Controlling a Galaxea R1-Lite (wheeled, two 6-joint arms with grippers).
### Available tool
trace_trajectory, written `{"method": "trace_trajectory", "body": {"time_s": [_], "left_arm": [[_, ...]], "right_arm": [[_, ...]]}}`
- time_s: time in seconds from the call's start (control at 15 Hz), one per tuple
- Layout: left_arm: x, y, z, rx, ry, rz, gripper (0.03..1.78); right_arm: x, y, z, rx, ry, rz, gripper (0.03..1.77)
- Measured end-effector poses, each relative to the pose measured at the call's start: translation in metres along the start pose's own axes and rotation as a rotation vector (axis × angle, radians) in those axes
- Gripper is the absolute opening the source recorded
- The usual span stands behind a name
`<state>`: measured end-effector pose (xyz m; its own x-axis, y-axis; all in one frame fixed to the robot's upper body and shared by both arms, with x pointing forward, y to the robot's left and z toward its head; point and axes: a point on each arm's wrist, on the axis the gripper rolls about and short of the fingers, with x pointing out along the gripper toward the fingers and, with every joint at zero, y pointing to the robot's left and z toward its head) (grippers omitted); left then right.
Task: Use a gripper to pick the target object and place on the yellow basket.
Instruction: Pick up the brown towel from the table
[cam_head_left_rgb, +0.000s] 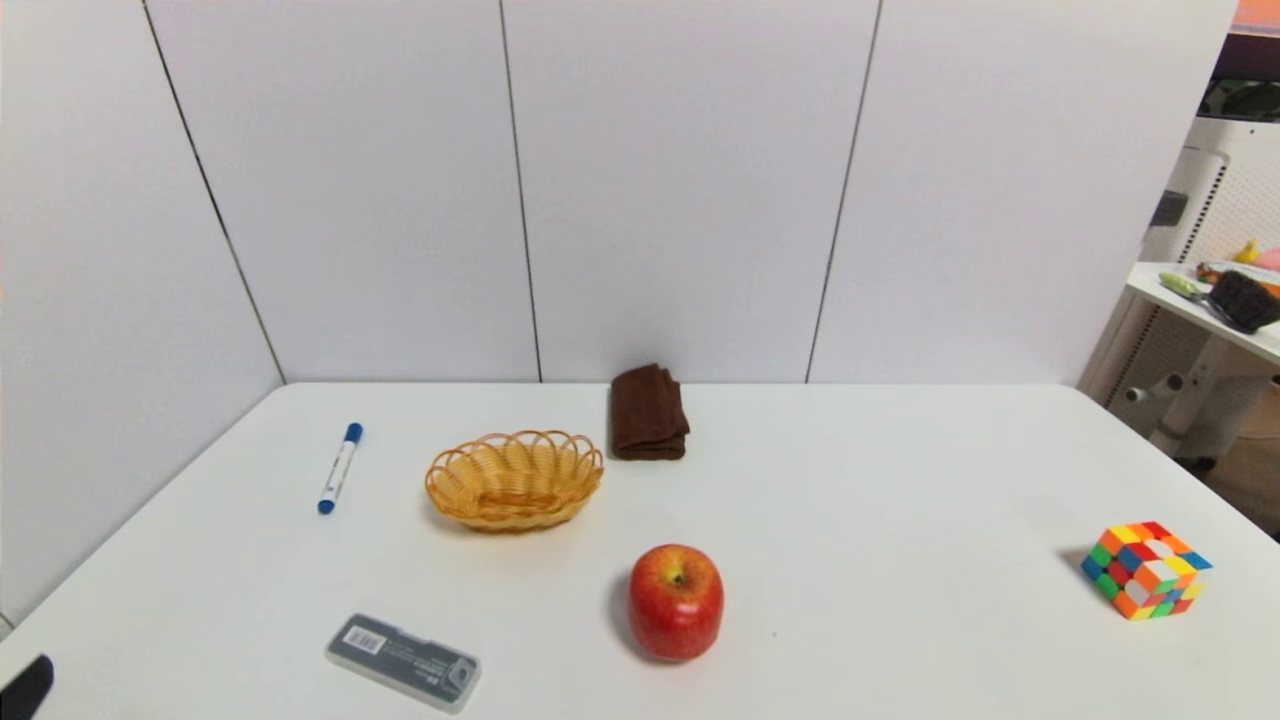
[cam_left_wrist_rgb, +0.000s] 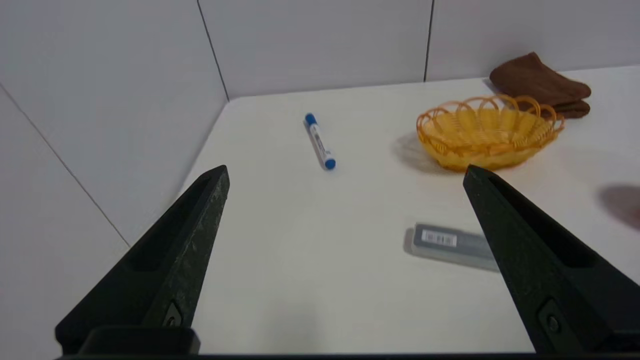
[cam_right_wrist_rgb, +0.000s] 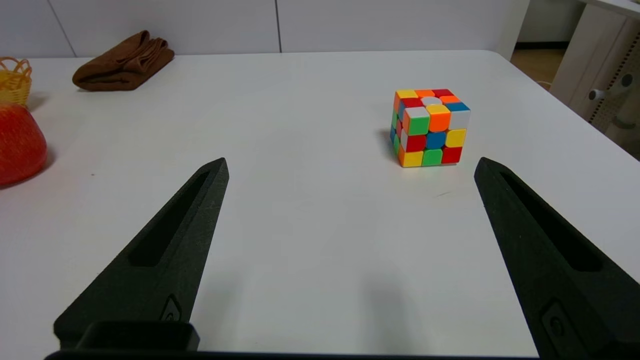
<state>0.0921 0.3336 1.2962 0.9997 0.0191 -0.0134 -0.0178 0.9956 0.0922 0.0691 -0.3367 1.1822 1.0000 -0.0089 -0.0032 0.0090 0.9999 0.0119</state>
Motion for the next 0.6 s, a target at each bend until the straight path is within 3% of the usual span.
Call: {"method": "trace_trajectory", "body": {"time_s": [0.33, 0.6], "left_arm": [[0.044, 0.007, 0.092, 0.073, -0.060, -0.067, 1.69], [0.100, 0.003, 0.147, 0.087, -0.077, -0.158, 1.69]], "right_arm": [[0.000, 0.000, 0.000, 0.000, 0.000, 0.000, 1.70], [0.000, 0.000, 0.000, 0.000, 0.000, 0.000, 1.70]]}}
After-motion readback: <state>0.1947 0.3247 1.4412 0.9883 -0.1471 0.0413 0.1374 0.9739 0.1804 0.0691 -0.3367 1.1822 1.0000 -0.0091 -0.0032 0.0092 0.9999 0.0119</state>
